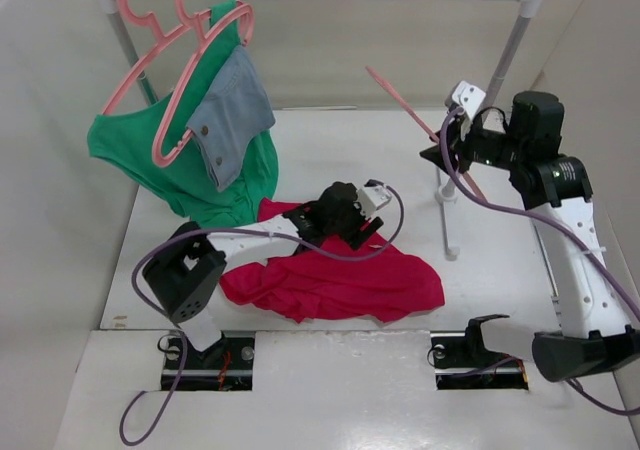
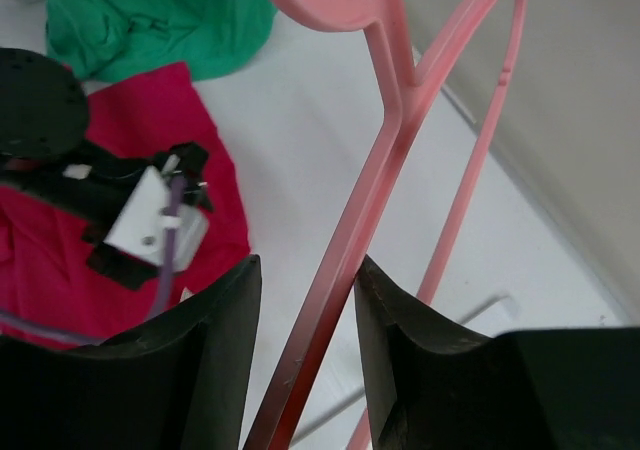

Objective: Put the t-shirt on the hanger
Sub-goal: Grab a hanger with the right arm

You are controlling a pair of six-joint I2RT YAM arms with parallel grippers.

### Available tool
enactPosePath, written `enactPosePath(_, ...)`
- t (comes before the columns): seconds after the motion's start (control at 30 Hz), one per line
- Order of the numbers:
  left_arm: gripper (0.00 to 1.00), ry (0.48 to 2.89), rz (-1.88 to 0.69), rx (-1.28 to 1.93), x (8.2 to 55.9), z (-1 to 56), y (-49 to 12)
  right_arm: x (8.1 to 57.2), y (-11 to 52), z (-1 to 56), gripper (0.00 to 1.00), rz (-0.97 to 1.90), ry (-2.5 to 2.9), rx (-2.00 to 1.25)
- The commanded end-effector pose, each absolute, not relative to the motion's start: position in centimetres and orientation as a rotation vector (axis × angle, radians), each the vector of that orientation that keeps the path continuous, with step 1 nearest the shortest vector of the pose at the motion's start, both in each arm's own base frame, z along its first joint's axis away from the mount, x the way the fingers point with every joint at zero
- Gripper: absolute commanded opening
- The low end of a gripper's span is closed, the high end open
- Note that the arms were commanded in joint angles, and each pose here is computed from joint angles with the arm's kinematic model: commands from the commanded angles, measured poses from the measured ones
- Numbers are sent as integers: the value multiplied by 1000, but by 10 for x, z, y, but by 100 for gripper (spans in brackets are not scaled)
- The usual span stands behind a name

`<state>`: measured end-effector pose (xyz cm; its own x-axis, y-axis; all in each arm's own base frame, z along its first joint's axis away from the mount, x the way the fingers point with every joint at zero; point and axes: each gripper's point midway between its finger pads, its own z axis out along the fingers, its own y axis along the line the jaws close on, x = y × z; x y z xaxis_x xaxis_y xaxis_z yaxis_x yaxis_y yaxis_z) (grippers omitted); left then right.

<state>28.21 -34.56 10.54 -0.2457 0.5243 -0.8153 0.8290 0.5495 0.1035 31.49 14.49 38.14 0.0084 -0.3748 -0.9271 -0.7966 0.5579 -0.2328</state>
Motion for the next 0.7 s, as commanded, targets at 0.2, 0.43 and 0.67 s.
enactPosePath(0.2,59,1982,-137,890,341,106,-357,286,136,376,0,430,1531,-1008)
enactPosePath(0.43,50,2055,-84,924,336,80,-348,290,133,370,0,444,1540,-1016)
enactPosePath(0.67,50,2144,-220,940,326,64,-358,296,129,363,0,432,1562,-1010)
